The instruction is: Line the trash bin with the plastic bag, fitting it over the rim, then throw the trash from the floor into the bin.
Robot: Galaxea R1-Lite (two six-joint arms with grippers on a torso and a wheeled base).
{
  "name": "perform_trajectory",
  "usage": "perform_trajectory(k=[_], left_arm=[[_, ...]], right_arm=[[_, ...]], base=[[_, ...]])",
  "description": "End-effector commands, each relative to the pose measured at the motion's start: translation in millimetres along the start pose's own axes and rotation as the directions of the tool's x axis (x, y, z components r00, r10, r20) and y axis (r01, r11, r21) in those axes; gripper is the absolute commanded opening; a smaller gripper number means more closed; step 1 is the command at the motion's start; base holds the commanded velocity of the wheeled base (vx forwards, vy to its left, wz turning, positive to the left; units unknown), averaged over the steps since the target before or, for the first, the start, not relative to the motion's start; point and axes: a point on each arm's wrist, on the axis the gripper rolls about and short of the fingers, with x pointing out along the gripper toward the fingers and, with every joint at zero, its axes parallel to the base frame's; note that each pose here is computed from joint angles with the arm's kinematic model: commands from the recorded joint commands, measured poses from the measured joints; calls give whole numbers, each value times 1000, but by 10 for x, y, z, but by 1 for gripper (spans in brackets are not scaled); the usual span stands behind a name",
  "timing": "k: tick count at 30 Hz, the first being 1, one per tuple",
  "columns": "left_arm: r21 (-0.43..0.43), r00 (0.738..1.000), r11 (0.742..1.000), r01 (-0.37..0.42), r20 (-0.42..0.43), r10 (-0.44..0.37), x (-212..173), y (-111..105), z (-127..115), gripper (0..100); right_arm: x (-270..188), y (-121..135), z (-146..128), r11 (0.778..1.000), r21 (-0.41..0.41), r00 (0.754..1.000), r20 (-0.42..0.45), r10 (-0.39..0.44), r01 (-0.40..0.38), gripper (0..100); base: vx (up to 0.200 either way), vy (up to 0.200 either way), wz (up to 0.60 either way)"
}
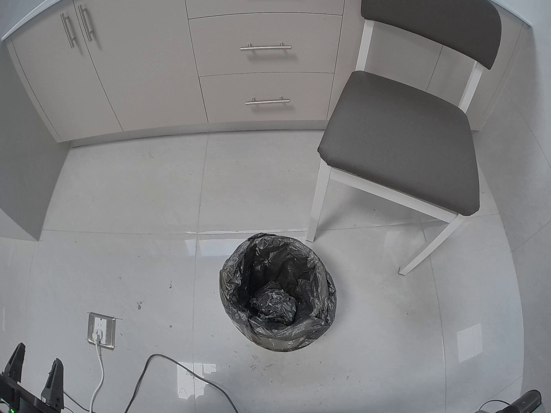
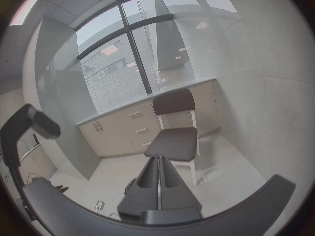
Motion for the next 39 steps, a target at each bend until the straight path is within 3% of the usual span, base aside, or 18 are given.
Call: perform_trajectory(k=[1,4,7,9,11,12,15,20,24,25,26,27,28,31,39], left_arm=[[-3,1000,1000,0,17,0,-13,2,-4,100],[-3,1000,1000,0,17,0,-13,2,-4,100],[-10,1000,1000,-1,15,2,-13,2,-6,100],[-10,1000,1000,-3,15,3,-13,2,-6,100],[-13,1000,1000,-4,16,5,-13,2,-6,100],[-13,1000,1000,-4,16,5,-13,2,-6,100],[-16,1000,1000,-6,16,6,-13,3,-6,100],[-50,999,998,-26,21,27,-14,7,-2,100],[-50,999,998,-26,21,27,-14,7,-2,100],[-50,999,998,-26,21,27,-14,7,-2,100],[-52,999,998,-32,21,33,-12,8,-1,100],[-52,999,998,-34,21,35,-12,8,-1,100],[-55,999,998,-38,21,39,-12,9,-1,100],[-57,998,997,-59,24,61,-13,14,-1,100],[-55,998,997,-62,25,64,-13,15,0,100]], right_arm=[[-363,-11,-256,1000,-29,1000,28,5,-4,0],[-399,-19,-311,1000,-31,1000,21,1,-1,0],[-381,-87,-420,993,-18,992,-37,-117,117,0],[-357,-102,-445,991,-22,990,-46,-135,135,0],[-359,-192,-547,993,-72,995,-43,-94,91,0],[-364,-253,-653,985,-162,997,-43,-64,56,0],[-225,-294,-821,959,-272,989,-106,-106,74,0],[44,-411,-1126,960,-269,978,-163,-130,83,0],[344,-574,-1542,950,-276,975,-127,-184,143,0],[344,-574,-1542,950,-276,975,-127,-184,143,0],[451,-676,-1814,938,-282,966,-99,-237,202,0],[467,-696,-1863,934,-283,964,-86,-251,218,0],[474,-693,-1847,940,-256,967,-55,-248,226,0],[467,-693,-1853,952,-203,965,-78,-250,231,0],[470,-682,-1872,955,-250,976,-105,-191,160,0]], base=[[0,0,0],[0,0,0],[0,0,0],[0,0,0],[0,0,0],[0,0,0],[0,0,0],[0,0,0],[0,0,0],[0,0,0],[0,0,0],[0,0,0],[0,0,0],[0,0,0],[0,0,0]])
